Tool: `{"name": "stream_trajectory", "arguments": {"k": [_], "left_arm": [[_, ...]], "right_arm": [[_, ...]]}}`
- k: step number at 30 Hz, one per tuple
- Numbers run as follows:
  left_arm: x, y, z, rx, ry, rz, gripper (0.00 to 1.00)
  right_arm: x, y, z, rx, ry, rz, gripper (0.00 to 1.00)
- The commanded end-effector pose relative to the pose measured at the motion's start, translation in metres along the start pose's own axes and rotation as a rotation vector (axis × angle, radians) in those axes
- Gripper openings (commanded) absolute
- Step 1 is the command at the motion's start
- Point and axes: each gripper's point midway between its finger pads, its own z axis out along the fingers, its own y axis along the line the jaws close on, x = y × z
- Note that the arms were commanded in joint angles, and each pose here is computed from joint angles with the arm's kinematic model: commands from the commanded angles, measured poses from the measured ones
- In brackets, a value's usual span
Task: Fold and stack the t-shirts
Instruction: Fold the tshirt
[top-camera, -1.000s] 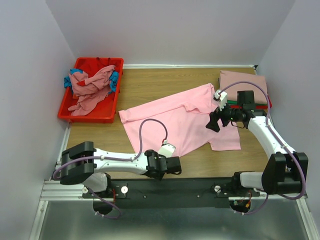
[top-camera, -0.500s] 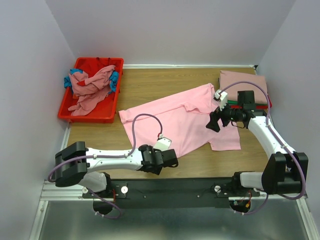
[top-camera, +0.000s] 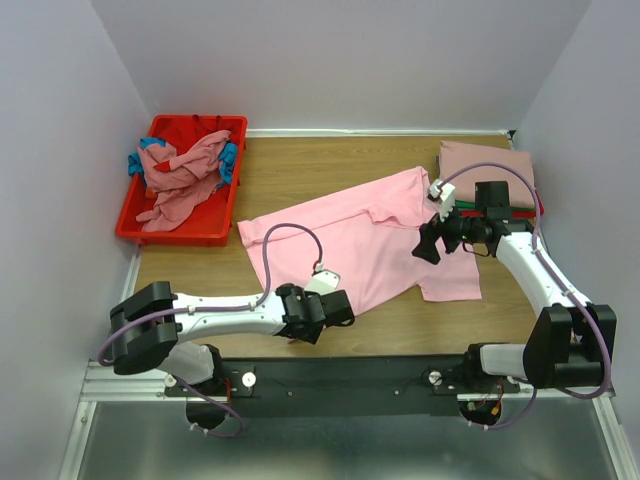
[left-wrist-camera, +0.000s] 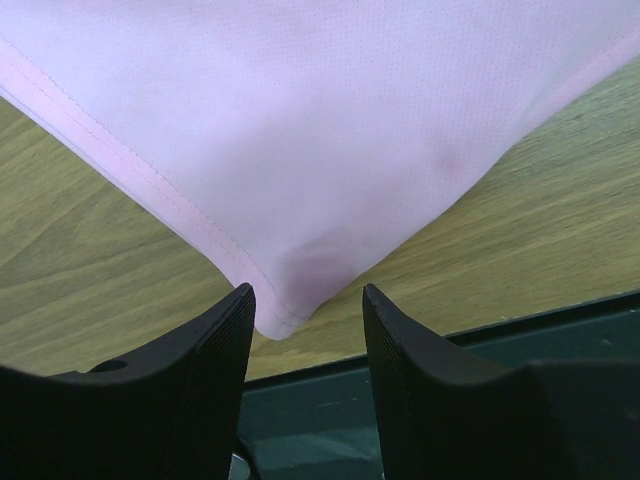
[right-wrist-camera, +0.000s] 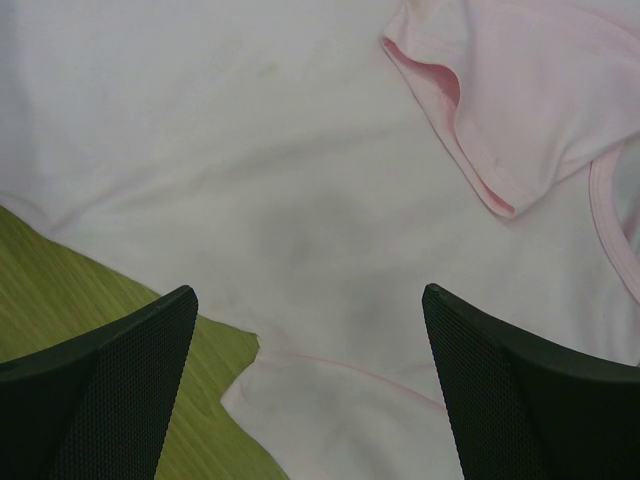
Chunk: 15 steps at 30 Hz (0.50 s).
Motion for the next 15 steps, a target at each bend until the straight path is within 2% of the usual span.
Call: {"name": "stream_trajectory", "arguments": {"k": [1,15], "left_arm": [[-0.003,0.003,0.006,-0.026,-0.008,0.023,0.55],[0.025,-0.003,0.011,0.035,0.105,0.047,0.50]], "right_arm": [[0.006,0.002,0.002,-0.012,0.011,0.004,1.00],[0.007,0.001,0.002,-0.012,0.013,0.008,1.00]]}}
